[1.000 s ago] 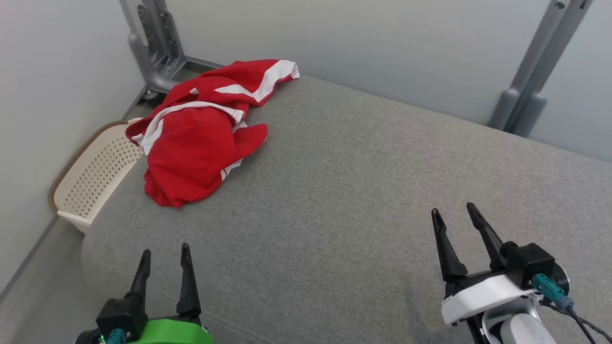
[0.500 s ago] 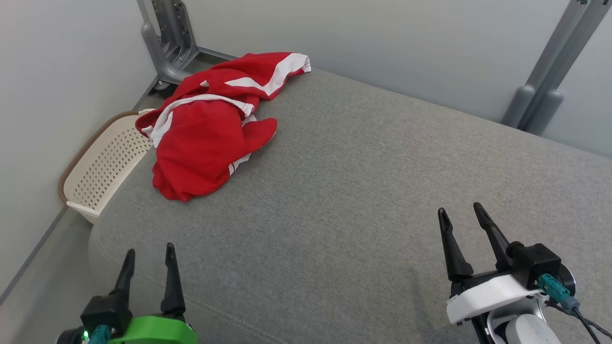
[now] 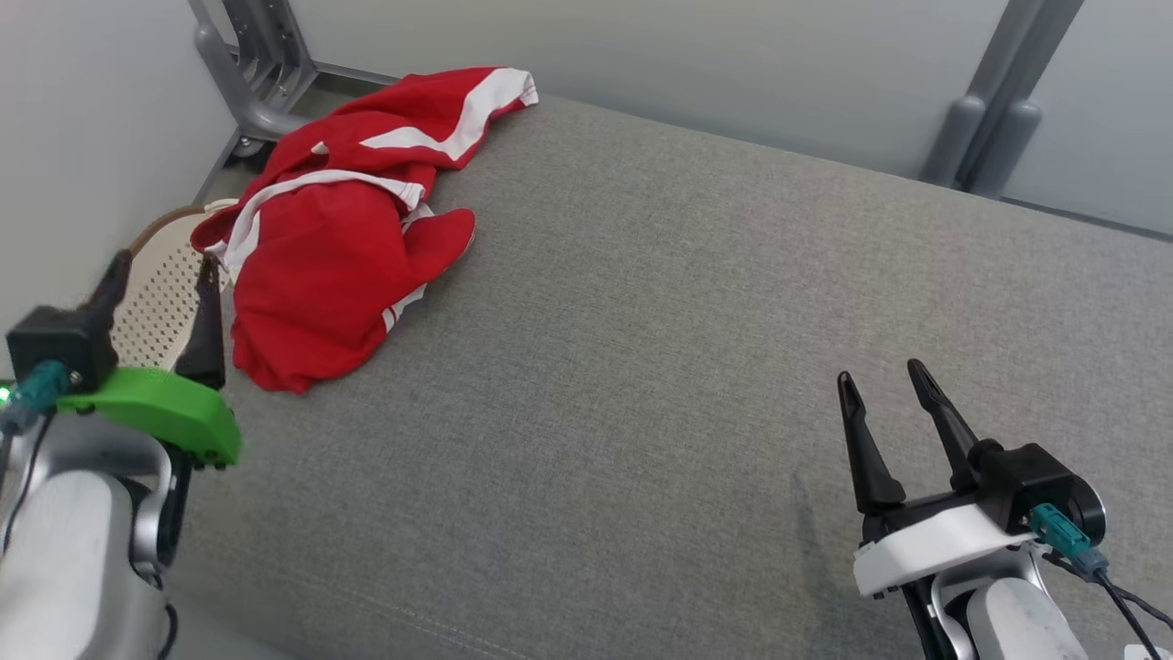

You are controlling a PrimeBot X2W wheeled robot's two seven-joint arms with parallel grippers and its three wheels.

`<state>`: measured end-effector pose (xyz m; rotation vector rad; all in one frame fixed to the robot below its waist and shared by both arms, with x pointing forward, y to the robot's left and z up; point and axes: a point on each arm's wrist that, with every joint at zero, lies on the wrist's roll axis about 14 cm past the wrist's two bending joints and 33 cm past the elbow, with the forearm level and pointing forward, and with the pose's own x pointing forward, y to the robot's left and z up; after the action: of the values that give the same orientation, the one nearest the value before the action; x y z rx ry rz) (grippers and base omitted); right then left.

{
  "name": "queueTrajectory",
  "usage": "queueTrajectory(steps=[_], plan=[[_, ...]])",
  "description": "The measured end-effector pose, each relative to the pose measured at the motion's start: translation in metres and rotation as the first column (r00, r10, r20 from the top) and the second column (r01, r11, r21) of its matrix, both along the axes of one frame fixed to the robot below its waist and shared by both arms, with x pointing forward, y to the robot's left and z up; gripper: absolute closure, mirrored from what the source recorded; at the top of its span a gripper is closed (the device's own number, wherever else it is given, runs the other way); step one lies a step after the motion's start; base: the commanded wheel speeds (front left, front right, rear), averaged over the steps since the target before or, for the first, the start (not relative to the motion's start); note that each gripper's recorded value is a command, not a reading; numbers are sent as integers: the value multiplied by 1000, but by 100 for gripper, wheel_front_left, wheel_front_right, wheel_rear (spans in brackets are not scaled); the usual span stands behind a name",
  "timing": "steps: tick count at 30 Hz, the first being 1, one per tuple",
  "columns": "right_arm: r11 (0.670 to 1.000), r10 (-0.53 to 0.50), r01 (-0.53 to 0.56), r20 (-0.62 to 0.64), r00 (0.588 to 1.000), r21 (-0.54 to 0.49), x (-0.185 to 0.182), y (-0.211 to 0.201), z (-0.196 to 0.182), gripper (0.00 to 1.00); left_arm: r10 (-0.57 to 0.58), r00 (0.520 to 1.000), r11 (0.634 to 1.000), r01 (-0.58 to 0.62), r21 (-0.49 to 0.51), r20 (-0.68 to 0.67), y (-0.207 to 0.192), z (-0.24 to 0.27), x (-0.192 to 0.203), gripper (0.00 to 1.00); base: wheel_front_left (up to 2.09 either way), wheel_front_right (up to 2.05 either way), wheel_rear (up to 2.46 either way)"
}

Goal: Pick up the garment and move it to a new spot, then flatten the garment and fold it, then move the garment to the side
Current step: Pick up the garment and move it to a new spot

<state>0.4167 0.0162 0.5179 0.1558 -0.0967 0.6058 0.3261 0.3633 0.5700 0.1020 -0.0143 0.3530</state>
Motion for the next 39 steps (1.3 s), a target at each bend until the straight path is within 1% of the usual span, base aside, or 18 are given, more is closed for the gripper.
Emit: queueTrajectory(steps=[3,6,13,17,25,27,32,33,34,35,36,39], plan=[[1000,-17,17,-1,1000,-7,5,-6,-3,0,-15,999,1000,15,-8,-51,8,-1,21,0,0,0,0],[999,-32,32,-1,999,-19,10,-11,-7,0,-29,991,999,26,-27,-133,14,-14,40,0,0,0,0],[996,-69,68,-26,997,-61,22,-24,-28,0,-46,947,996,22,-81,-317,22,-55,78,0,0,0,0],[992,-94,90,-47,994,-90,28,-34,-44,0,-62,921,994,20,-112,-384,20,-80,95,0,0,0,0],[983,-143,132,-82,986,-126,38,-52,-68,0,-94,859,989,24,-145,-502,9,-133,116,0,0,0,0],[983,-146,135,-81,986,-128,40,-54,-69,0,-98,853,989,24,-148,-512,8,-138,118,0,0,0,0],[980,-153,141,-81,985,-137,44,-57,-73,0,-101,815,987,8,-163,-571,7,-164,120,0,0,0,0],[980,-154,142,-82,985,-138,44,-57,-73,0,-100,809,987,4,-164,-580,7,-168,120,18,0,0,0],[980,-154,142,-81,985,-137,45,-57,-73,0,-98,802,986,-1,-165,-589,7,-172,120,48,0,0,0],[980,-156,144,-78,985,-137,46,-58,-73,0,-98,801,986,-2,-166,-591,7,-174,121,84,0,0,0],[980,-157,146,-76,985,-137,47,-58,-73,0,-99,798,986,-2,-167,-595,7,-176,122,100,0,0,0],[978,-163,152,-77,984,-140,47,-61,-74,0,-100,794,987,1,-163,-600,5,-181,124,100,0,0,0]])
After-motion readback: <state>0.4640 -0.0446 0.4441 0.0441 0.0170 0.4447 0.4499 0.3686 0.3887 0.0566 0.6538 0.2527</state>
